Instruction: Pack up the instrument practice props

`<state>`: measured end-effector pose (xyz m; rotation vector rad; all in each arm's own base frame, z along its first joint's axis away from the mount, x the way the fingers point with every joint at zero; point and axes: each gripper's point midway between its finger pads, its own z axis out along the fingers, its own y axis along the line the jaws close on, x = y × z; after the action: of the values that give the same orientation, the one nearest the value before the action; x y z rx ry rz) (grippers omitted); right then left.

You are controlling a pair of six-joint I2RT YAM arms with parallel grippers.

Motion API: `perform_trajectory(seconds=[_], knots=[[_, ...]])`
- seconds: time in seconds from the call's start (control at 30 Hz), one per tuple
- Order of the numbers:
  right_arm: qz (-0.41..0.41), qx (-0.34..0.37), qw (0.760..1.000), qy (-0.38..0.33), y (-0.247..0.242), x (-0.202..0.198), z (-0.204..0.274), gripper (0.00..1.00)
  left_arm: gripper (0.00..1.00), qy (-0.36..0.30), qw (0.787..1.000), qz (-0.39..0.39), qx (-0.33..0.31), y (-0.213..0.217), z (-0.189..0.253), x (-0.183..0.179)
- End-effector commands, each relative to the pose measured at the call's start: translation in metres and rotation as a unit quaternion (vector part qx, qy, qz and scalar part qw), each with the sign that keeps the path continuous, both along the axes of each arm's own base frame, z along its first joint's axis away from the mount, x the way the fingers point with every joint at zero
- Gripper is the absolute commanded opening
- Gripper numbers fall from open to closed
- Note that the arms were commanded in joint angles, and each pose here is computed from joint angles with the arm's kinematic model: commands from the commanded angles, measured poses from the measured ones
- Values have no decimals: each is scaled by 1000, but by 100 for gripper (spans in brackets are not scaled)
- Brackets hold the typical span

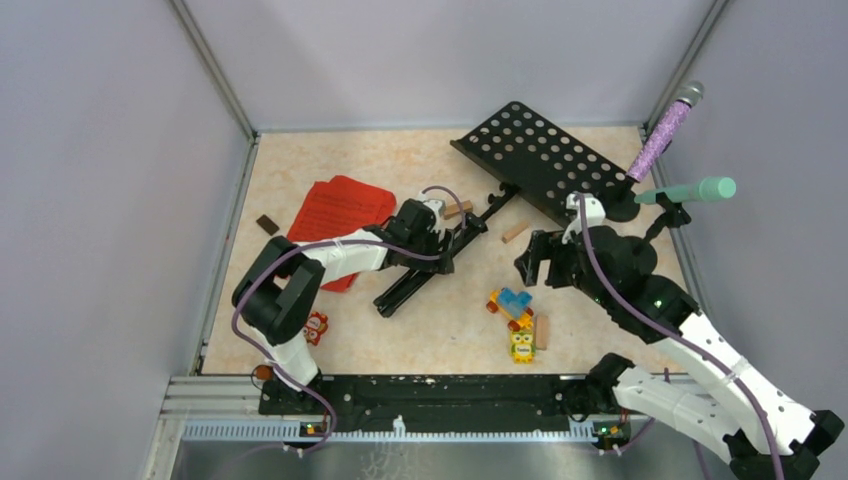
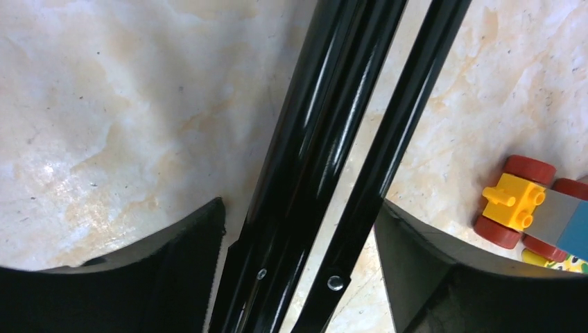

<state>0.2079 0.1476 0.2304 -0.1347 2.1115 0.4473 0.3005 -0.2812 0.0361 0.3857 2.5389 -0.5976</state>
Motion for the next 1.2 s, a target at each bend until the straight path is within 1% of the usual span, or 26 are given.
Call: perform_trajectory(seconds=[0.0,0.03,0.07,0.23,0.4,0.53,0.63,0.7,0.8,0.93,1.1,1.17], knots=[[1,9,1000,11,-5,-12,-5,83,88,-15,1000,22,-14,-4,3,12],[2,9,1000,12,-6,-14,-6,83,95,-16,999,23,-17,-3,5,11],[3,10,1000,13,-7,-15,-7,83,98,-18,999,23,-21,-3,7,10],[11,14,1000,12,-9,-21,-4,83,99,-43,997,20,-61,-9,39,8],[20,9,1000,13,-10,-25,0,83,99,-89,991,15,-98,-11,92,10],[15,0,1000,22,-14,-28,-1,84,99,-130,985,27,-111,0,132,7],[-5,-18,999,43,-22,-29,-5,85,99,-144,982,73,-98,23,150,2],[-20,-29,998,58,-26,-29,-8,86,99,-172,976,99,-84,44,165,-2],[-31,-49,995,84,-29,-30,-15,87,99,-194,968,140,-70,74,174,-14],[-45,-54,992,101,-28,-27,-23,87,99,-222,961,152,-70,102,186,-37],[-110,-53,989,89,-41,-17,-26,88,99,-238,954,175,-56,134,188,-62],[-119,-52,988,82,-42,-13,-25,88,99,-245,952,175,-56,141,188,-69]])
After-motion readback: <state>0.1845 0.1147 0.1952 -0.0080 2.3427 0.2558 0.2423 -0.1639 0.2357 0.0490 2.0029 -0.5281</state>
